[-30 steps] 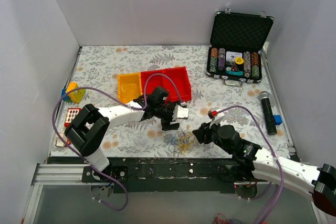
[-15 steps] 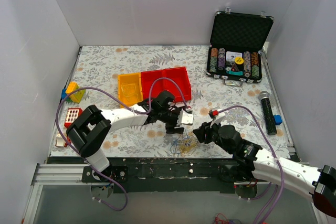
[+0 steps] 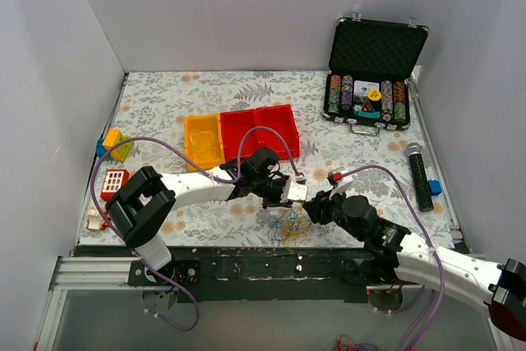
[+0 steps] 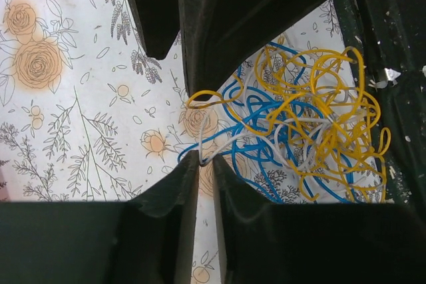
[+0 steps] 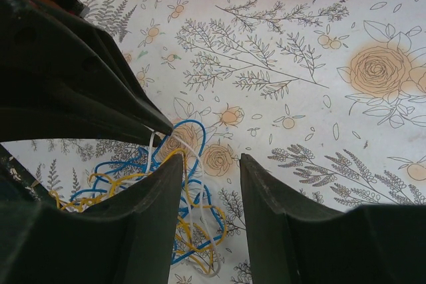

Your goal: Untangle the cables

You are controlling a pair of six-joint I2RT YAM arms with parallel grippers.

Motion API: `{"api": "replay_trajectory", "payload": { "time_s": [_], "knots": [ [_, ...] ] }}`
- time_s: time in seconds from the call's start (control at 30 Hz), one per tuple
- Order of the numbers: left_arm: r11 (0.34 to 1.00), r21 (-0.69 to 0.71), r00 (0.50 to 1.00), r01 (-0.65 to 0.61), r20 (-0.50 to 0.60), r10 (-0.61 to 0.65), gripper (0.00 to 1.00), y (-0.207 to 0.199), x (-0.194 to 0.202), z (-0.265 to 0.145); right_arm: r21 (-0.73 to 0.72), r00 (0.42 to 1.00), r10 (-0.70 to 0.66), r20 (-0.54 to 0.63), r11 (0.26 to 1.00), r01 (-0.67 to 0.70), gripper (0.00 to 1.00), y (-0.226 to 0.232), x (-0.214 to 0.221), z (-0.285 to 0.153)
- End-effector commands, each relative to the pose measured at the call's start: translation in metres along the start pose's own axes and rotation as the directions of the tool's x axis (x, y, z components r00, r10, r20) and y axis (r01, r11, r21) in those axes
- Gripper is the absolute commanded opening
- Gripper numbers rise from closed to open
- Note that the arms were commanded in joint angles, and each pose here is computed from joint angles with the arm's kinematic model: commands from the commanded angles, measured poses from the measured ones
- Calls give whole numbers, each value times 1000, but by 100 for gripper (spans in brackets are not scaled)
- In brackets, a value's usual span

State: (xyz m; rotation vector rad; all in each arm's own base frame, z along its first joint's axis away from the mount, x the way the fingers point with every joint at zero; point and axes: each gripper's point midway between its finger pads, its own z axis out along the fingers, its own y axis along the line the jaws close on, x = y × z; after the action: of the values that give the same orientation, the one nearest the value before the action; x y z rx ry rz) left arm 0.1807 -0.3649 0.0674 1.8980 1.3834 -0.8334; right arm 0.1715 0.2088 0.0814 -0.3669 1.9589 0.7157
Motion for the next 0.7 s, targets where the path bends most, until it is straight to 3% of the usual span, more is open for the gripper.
{"api": "replay_trajectory", "payload": {
  "time_s": [0.0, 0.1, 0.27, 0.4, 0.67],
  "knots": [
    [1000, 4, 1000, -9, -1, 9, 8, -3, 0, 1, -16, 999, 13, 46, 1000, -13, 47, 3, -11, 2],
    [999, -41, 999, -16, -35, 15, 0, 3, 3, -7, -15, 999, 10, 48, 1000, -9, 47, 3, -12, 1],
    [976, -219, 997, -13, -81, -5, 0, 33, -2, -33, -14, 999, 7, 47, 1000, -6, 47, 3, -12, 1],
    [913, -408, 997, 22, -61, -51, 0, 66, -28, -66, -10, 999, -3, 47, 1000, 3, 47, 2, -13, 0],
    [902, -422, 995, 95, 30, -91, 0, 58, -78, -109, 11, 997, -52, 53, 999, 52, 48, 2, -26, -3]
  ]
}}
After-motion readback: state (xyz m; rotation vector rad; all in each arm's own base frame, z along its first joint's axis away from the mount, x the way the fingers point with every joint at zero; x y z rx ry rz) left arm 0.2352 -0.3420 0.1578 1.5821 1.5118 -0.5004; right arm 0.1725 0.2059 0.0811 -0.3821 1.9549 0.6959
